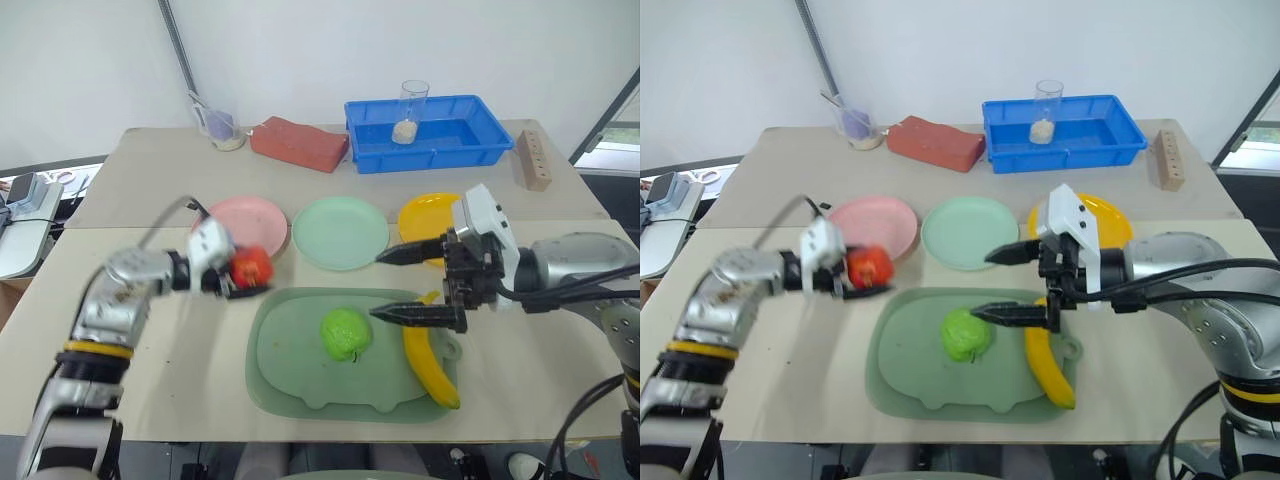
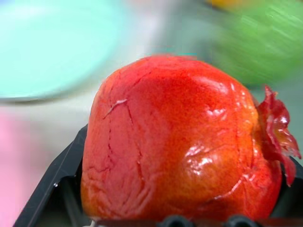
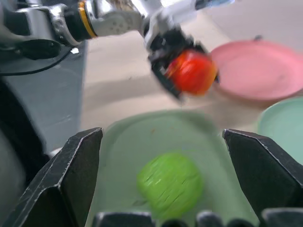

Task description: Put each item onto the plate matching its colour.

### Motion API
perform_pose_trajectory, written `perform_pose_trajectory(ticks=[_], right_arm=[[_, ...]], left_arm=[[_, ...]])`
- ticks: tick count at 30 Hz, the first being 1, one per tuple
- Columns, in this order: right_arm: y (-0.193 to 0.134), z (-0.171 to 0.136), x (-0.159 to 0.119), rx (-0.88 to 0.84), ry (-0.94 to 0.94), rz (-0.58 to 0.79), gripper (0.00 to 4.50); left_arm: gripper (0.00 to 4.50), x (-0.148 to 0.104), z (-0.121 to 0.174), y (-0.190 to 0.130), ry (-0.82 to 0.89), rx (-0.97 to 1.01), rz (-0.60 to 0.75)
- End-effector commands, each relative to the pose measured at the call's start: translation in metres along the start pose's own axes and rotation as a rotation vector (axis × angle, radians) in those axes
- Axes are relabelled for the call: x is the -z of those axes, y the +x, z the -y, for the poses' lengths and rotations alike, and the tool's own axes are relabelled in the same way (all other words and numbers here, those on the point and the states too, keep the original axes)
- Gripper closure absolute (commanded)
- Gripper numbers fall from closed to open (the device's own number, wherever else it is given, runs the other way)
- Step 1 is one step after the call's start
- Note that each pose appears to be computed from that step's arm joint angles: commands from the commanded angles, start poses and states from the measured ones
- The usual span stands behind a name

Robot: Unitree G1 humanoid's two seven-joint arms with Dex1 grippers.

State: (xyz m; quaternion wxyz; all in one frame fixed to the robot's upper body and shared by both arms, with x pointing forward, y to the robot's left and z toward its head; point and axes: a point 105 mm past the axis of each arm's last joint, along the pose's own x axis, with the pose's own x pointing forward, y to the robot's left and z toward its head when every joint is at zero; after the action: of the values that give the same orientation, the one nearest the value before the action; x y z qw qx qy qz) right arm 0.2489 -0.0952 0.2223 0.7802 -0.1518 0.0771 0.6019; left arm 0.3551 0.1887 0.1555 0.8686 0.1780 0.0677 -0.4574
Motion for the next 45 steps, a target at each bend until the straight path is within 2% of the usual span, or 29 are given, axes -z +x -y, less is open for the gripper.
perform_pose_trajectory(ticks=[1,3,6,13,15,17,23,28,31,34,37,41,45], right_arm=[[0.009,0.019,-0.009,0.105,-0.057,0.020,0.00],[0.024,0.027,-0.022,0.139,-0.046,0.081,0.00],[0.037,0.027,-0.037,0.133,-0.048,0.127,0.00],[0.047,0.026,-0.040,0.121,-0.057,0.139,0.00],[0.047,0.026,-0.039,0.124,-0.054,0.136,0.00],[0.045,0.026,-0.038,0.129,-0.051,0.132,0.00],[0.041,0.030,-0.035,0.159,-0.045,0.129,0.00],[0.032,0.033,-0.031,0.186,-0.037,0.122,0.00],[0.026,0.035,-0.028,0.202,-0.031,0.113,0.00],[0.015,0.032,-0.017,0.193,-0.012,0.080,0.00],[0.006,0.023,-0.007,0.149,-0.008,0.046,0.00],[-0.007,0.012,0.009,0.104,-0.011,-0.020,0.00],[-0.020,-0.003,0.022,0.063,0.003,-0.076,0.00]], left_arm=[[1.19,-0.003,-0.044,-0.007,-0.057,-0.249,0.038],[1.19,0.009,-0.060,-0.001,-0.105,-0.358,0.054],[1.19,0.025,-0.062,0.015,-0.134,-0.397,0.036],[1.19,0.038,-0.072,0.034,-0.207,-0.477,0.029],[0.17,0.040,-0.072,0.035,-0.208,-0.475,0.026],[0.05,0.039,-0.070,0.036,-0.218,-0.457,0.041],[0.05,0.025,-0.077,0.028,-0.207,-0.453,0.100],[0.05,-0.016,-0.085,0.005,-0.119,-0.405,0.199],[0.05,-0.040,-0.077,-0.003,-0.054,-0.327,0.233],[0.05,-0.066,-0.034,-0.001,0.062,-0.072,0.220],[0.05,-0.074,0.009,0.005,0.132,0.148,0.180],[0.05,-0.053,0.070,0.015,0.225,0.460,0.063],[0.05,-0.044,0.104,0.023,0.262,0.619,0.087]])
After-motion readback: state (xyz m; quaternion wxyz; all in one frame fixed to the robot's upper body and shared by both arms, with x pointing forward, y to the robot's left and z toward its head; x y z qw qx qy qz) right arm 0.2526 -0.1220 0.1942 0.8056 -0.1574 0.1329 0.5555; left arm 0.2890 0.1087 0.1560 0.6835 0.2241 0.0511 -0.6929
